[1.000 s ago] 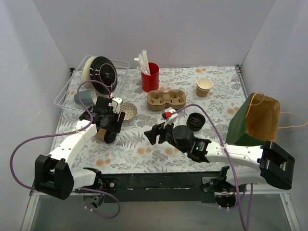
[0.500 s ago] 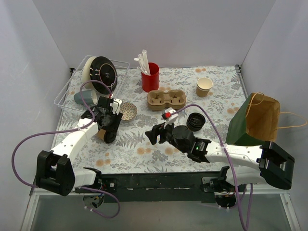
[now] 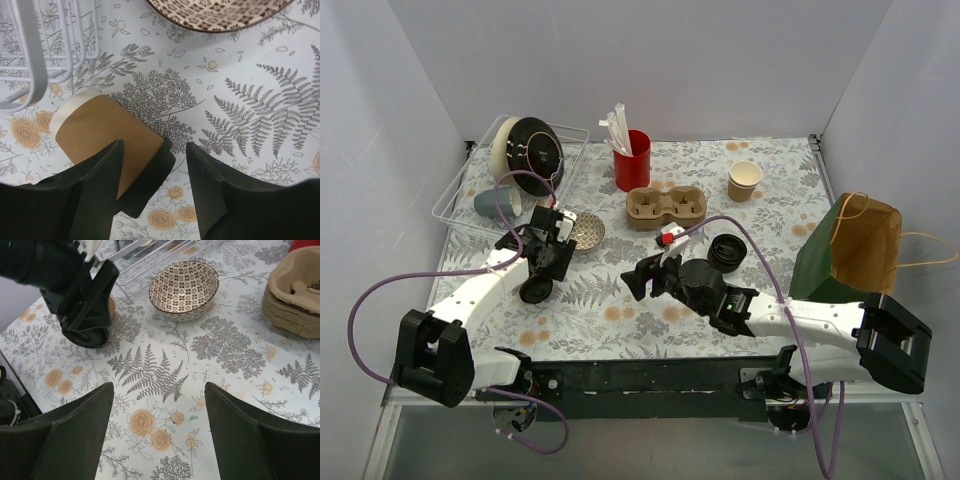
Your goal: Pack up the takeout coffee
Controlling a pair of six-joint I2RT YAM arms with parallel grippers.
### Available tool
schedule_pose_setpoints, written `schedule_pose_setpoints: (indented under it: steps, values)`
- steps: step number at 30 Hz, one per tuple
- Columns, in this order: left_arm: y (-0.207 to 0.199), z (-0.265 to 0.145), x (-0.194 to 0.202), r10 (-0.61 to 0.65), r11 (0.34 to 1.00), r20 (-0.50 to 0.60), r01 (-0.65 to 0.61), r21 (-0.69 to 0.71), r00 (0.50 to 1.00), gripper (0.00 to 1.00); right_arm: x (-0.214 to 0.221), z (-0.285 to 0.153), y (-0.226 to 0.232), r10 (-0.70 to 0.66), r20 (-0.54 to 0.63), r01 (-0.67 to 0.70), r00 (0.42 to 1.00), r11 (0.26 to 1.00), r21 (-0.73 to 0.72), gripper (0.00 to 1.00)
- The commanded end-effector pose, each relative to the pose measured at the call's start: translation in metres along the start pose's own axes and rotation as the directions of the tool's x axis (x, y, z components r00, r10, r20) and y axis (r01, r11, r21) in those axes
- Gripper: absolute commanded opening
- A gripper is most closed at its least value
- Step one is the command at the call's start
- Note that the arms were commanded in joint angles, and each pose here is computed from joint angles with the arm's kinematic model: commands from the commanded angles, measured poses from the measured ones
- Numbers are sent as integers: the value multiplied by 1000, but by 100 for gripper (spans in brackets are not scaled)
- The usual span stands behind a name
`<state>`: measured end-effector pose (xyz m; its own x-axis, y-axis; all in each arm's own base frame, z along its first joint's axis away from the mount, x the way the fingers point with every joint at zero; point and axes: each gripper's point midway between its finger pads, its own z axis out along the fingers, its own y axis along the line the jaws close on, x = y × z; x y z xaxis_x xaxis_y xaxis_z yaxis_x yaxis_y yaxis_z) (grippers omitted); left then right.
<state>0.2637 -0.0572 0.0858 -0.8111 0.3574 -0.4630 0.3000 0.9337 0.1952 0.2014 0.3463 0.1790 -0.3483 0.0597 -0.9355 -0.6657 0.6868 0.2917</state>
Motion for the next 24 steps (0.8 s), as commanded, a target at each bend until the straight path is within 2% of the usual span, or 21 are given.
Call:
schedule_pose_setpoints:
  steps: [1, 3, 4, 5, 8, 9, 10, 11, 12, 13, 15, 17, 18, 21, 24]
  values:
    - [18, -27, -56, -155, 983, 230, 174, -66, 961, 55, -24, 11, 30, -122, 73, 132, 990, 979, -155, 85]
    - [34, -46, -80, -262, 944, 361, 315, -97, 895, 69, -7, 26, 43, -183, 10, 180, 983, 957, -228, 86]
    - [42, -55, -90, -376, 893, 422, 444, -72, 825, 75, -6, 33, 48, -204, 1, 198, 979, 949, -247, 86]
    - [54, -67, -95, -419, 854, 471, 513, -86, 776, 77, -5, 45, 56, -232, 0, 223, 973, 936, -273, 86]
    - [69, -70, -90, -528, 772, 465, 630, -85, 710, 80, -7, 63, 76, -254, 32, 249, 967, 905, -346, 86]
    - [76, -68, -84, -551, 741, 459, 662, -115, 697, 84, -11, 65, 89, -262, 69, 267, 963, 873, -408, 86]
    - [92, -65, -68, -588, 686, 443, 707, -170, 677, 85, -8, 70, 95, -279, 77, 284, 957, 853, -437, 86]
    - [102, -65, -61, -648, 607, 453, 774, -178, 612, 84, -8, 84, 105, -320, 105, 331, 942, 820, -468, 85]
    - [107, -62, -51, -685, 566, 442, 805, -177, 578, 82, -2, 88, 116, -349, 115, 355, 930, 774, -525, 85]
    - [126, -61, -37, -733, 482, 449, 856, -190, 512, 82, 16, 100, 119, -382, 96, 368, 919, 747, -554, 84]
    - [144, -59, -8, -824, 296, 447, 938, -182, 347, 80, 13, 109, 138, -436, 180, 446, 882, 645, -621, 81]
    - [151, -58, 9, -849, 196, 453, 958, -208, 272, 78, 28, 115, 146, -453, 235, 483, 860, 572, -663, 80]
    - [152, -56, 23, -863, 121, 453, 963, -243, 223, 78, 30, 117, 145, -464, 274, 517, 842, 553, -654, 80]
    - [146, -49, 39, -885, 40, 437, 962, -271, 160, 75, 30, 130, 142, -503, 354, 603, 789, 523, -602, 81]
    - [136, -40, 43, -902, 28, 409, 967, -254, 134, 72, 46, 139, 139, -538, 369, 634, 758, 474, -611, 81]
